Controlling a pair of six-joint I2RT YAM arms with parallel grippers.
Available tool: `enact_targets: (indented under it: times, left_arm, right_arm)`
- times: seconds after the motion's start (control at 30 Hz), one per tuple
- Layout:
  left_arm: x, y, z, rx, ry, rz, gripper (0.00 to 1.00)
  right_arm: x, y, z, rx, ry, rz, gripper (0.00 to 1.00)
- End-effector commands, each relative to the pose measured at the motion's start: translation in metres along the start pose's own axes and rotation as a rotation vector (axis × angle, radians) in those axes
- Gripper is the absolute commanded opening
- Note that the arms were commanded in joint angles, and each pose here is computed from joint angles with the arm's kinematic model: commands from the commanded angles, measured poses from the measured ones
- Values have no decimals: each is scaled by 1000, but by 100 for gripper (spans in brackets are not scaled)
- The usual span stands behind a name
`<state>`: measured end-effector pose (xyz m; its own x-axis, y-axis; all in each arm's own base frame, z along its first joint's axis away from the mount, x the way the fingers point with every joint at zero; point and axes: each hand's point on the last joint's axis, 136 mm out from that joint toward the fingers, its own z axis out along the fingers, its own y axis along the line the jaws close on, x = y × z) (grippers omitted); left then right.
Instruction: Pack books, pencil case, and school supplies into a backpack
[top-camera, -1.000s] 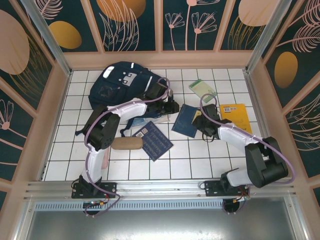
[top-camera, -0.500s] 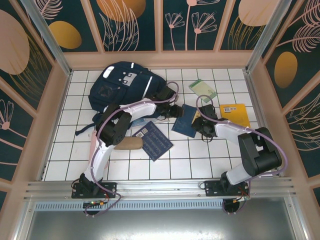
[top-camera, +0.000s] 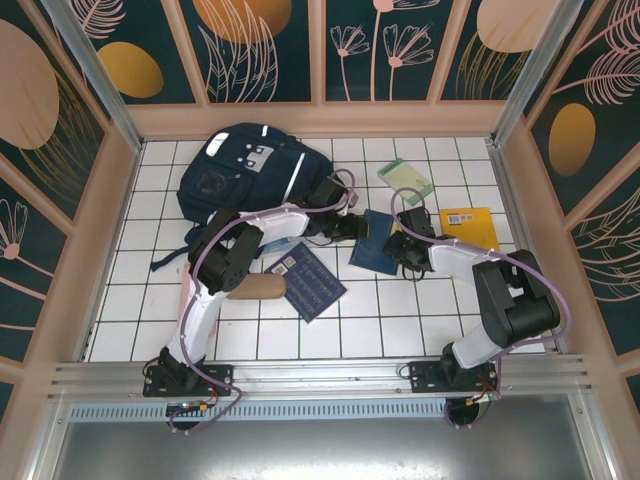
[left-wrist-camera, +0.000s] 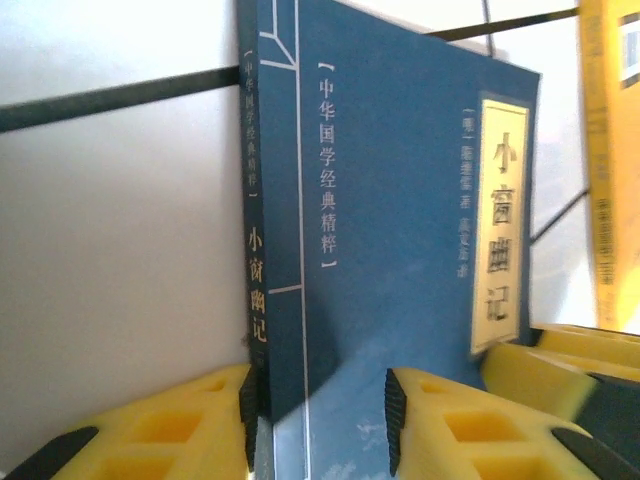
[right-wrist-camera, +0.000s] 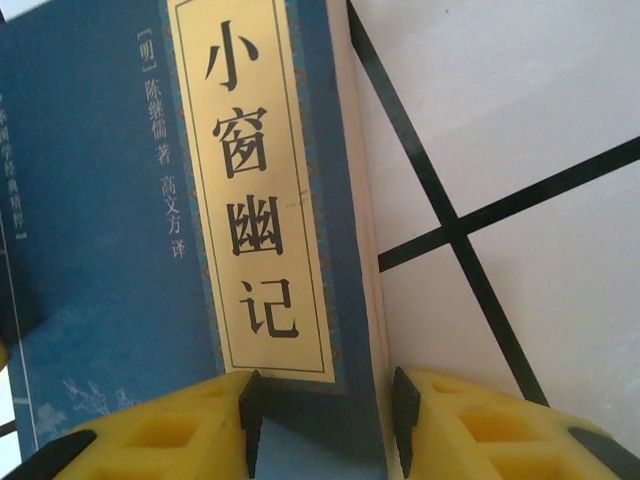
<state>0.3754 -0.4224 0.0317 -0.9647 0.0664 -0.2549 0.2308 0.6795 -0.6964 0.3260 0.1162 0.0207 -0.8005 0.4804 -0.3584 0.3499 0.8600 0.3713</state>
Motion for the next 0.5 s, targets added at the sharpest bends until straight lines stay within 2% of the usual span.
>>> enact_targets:
  times: [0.0, 0.13, 0.47]
  left_arm:
    - [31, -66, -9, 298, 125, -30, 39]
    - [28, -88, -19, 397, 128, -25, 39]
    - [24, -98, -23, 541, 121, -141, 37]
  right_arm:
    - [6, 13, 9, -80, 32, -5, 41]
    - [3, 14, 4, -96, 21, 4, 41]
    - [-4, 8, -9, -129, -5, 39, 42]
